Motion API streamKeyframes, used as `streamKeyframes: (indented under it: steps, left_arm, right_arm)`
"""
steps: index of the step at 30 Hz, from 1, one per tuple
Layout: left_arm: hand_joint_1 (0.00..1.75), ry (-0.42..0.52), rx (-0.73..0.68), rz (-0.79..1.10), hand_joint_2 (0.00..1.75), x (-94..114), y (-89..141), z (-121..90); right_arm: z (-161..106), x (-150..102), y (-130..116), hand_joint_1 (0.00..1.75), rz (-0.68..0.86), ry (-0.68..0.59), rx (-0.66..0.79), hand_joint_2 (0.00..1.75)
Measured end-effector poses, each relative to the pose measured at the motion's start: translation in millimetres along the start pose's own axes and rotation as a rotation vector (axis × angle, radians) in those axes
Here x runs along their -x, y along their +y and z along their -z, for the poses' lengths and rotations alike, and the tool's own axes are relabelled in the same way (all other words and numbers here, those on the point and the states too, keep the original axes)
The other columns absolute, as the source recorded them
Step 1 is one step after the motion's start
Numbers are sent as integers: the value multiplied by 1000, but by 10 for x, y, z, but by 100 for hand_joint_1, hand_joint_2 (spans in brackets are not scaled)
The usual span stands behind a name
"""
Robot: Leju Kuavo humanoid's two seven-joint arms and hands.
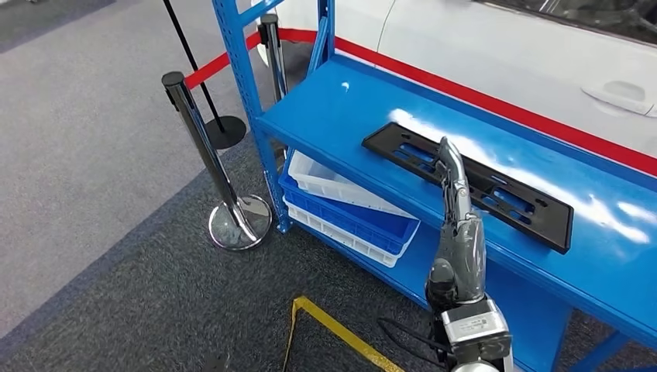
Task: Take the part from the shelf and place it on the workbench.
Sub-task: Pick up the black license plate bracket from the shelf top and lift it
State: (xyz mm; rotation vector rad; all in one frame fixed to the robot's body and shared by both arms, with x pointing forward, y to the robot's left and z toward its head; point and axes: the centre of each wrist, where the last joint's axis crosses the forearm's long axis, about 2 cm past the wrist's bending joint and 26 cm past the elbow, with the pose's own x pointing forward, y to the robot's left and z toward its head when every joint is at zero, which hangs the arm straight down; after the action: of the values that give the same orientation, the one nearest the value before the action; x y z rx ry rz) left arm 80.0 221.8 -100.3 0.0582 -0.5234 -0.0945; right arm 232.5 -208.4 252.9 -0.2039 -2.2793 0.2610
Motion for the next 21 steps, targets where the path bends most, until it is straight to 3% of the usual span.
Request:
streamKeyframes:
  steps: [21]
  left_arm:
    - [0,20,6,16,0,7,-10,-4]
  right_arm:
    - [-25,15,8,0,48,20,-10,0]
